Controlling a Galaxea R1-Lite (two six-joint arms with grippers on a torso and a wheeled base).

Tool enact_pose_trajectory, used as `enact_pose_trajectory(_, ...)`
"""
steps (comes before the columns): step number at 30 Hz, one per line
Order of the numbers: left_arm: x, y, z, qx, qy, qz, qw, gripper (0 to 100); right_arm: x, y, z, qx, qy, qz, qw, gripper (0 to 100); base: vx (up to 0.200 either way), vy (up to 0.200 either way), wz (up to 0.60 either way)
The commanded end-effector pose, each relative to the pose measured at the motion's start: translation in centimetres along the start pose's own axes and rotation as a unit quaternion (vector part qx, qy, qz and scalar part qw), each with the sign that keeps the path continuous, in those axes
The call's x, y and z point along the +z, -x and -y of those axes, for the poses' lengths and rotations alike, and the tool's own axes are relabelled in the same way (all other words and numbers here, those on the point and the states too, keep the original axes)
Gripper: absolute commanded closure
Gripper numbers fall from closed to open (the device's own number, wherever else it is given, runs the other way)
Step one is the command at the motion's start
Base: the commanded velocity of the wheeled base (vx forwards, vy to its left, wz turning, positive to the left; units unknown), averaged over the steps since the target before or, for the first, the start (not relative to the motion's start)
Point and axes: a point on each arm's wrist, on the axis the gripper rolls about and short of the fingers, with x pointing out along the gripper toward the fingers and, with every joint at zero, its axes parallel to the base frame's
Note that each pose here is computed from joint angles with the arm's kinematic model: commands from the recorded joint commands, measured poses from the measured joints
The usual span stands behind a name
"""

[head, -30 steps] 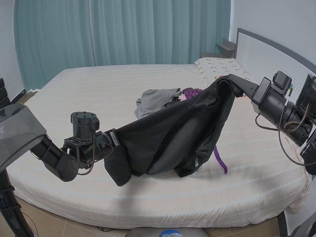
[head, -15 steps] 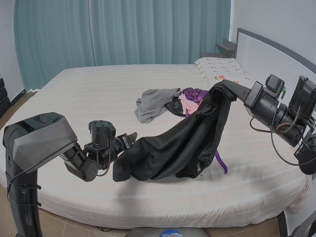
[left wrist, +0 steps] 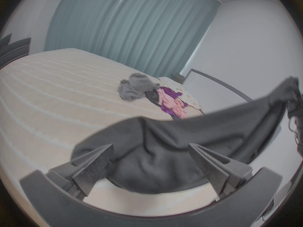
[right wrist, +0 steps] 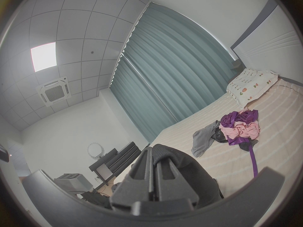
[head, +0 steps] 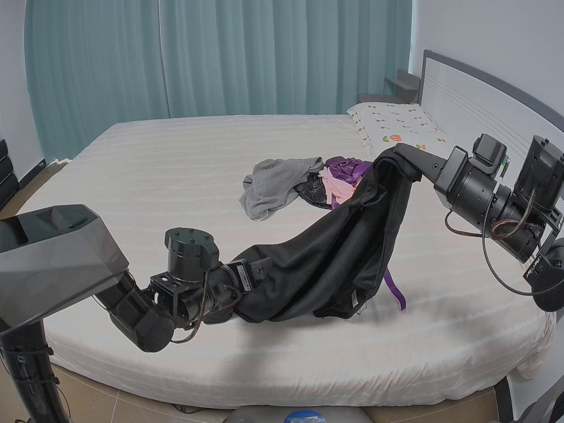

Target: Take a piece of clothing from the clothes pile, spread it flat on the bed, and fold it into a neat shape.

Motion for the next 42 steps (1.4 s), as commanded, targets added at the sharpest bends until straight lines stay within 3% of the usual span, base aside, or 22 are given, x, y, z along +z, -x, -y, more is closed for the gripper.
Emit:
enact_pose_trajectory(1,-2.4,1.9,2.7,-0.039,-0.026,-0.039,0.9982,0,0.0,0.0,0.0,0.001,0.001,-0.001,1.0,100,0.0,0.0,0.0)
enact_pose_trajectory(5,-4.4,0.4,2.9,-0.035,-0.037,-0.061,0.9968,0,0.1,0.0,-0.1,0.002,0.001,0.002,1.0,100,0.0,0.0,0.0)
enact_pose_trajectory(11,-5.6,-1.5,2.5,-0.026,-0.056,-0.071,0.9956,0,0.2,0.2,-0.3,0.004,0.002,0.004,1.0,100,0.0,0.0,0.0)
enact_pose_trajectory(27,-6.4,-3.2,2.3,-0.01,-0.062,-0.065,0.9959,0,0.6,0.0,-0.5,0.009,0.003,0.011,0.9999,100,0.0,0.0,0.0)
enact_pose_trajectory(42,-6.9,-6.9,-0.7,0.075,-0.053,-0.03,0.9953,0,0.8,0.2,-1.0,0.019,0.004,0.017,0.9997,100,0.0,0.0,0.0)
